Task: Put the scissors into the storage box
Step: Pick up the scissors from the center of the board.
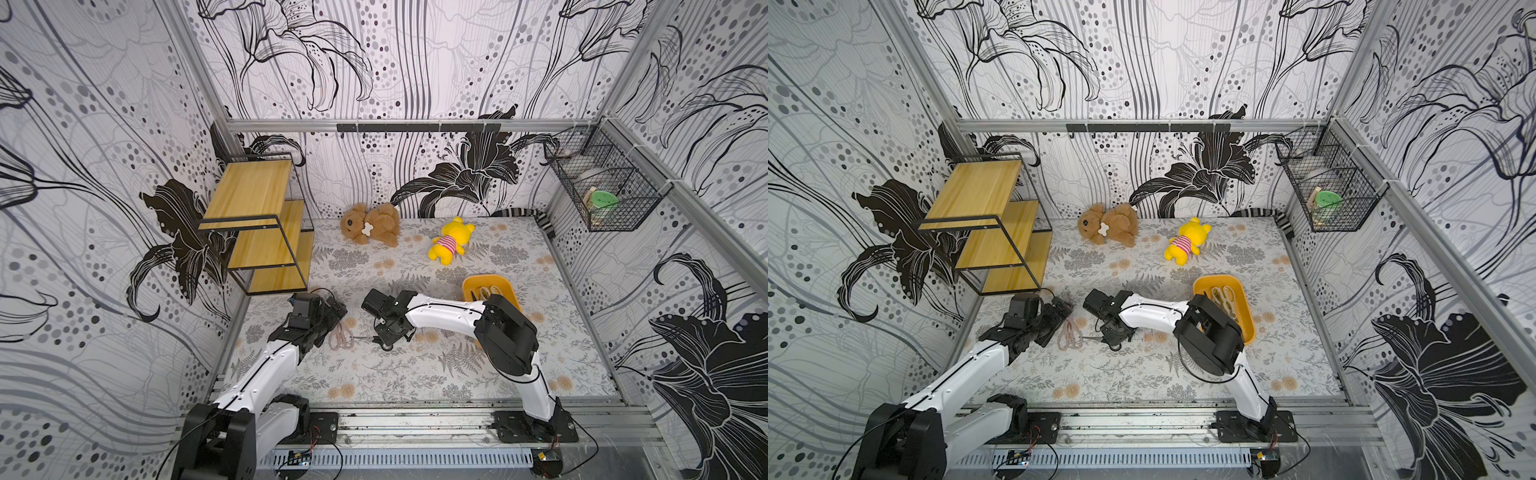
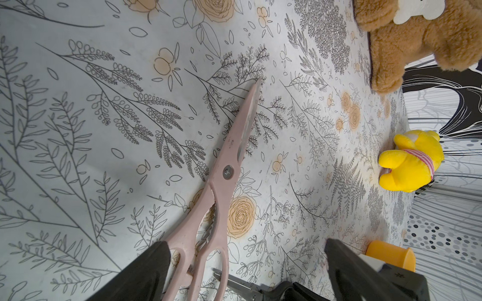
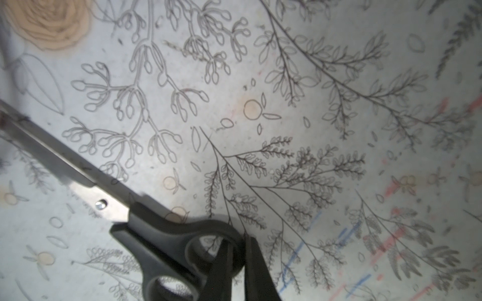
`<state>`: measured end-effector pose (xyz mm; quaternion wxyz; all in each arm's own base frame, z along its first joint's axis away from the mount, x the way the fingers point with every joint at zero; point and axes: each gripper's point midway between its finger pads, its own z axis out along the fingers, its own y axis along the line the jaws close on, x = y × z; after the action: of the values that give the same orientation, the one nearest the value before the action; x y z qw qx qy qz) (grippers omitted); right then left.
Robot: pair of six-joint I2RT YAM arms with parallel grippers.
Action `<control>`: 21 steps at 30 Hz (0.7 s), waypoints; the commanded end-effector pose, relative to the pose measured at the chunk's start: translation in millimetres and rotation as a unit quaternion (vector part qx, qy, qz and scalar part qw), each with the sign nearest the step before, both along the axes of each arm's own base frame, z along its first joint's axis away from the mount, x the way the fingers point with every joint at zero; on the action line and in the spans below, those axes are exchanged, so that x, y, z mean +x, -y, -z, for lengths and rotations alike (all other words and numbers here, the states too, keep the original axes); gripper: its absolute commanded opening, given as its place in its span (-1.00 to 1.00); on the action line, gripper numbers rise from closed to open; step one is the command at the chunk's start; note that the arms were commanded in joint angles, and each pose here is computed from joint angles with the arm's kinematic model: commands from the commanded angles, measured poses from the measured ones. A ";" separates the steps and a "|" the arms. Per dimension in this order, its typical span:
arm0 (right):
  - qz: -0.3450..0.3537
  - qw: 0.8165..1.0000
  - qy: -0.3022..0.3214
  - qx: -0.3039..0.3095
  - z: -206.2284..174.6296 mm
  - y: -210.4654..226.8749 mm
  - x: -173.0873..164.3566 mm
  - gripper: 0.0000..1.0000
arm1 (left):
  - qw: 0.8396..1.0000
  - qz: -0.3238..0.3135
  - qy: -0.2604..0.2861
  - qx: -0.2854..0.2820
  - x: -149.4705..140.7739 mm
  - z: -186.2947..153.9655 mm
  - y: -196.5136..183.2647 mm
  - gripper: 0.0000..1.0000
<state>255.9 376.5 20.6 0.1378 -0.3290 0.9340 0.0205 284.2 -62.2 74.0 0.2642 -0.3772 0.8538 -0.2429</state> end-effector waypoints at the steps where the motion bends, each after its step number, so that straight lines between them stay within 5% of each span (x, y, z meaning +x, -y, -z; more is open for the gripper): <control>1: 0.031 0.998 -0.007 -0.056 18.2 37.9 -2.6 -1.00 | 1.000 -0.006 0.027 -0.008 8.0 -10.9 -0.2 0.95; 6: 0.061 0.998 0.020 -0.007 -27.5 42.7 12.4 -1.00 | 0.999 -0.007 0.037 -0.011 11.2 -16.7 0.5 0.95; 13: 0.139 0.989 0.038 -0.019 -59.4 102.8 25.3 -1.00 | 0.999 -0.006 0.039 -0.009 11.8 -14.8 0.1 0.95; 21: 0.307 0.948 0.072 0.035 -101.6 196.3 42.0 -1.00 | 0.999 -0.002 0.038 -0.016 14.0 -11.1 3.3 0.95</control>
<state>298.3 216.5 108.4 0.2026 -0.0928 0.9749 0.0000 292.3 -63.9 82.6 0.2817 -0.3753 0.8447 -0.2574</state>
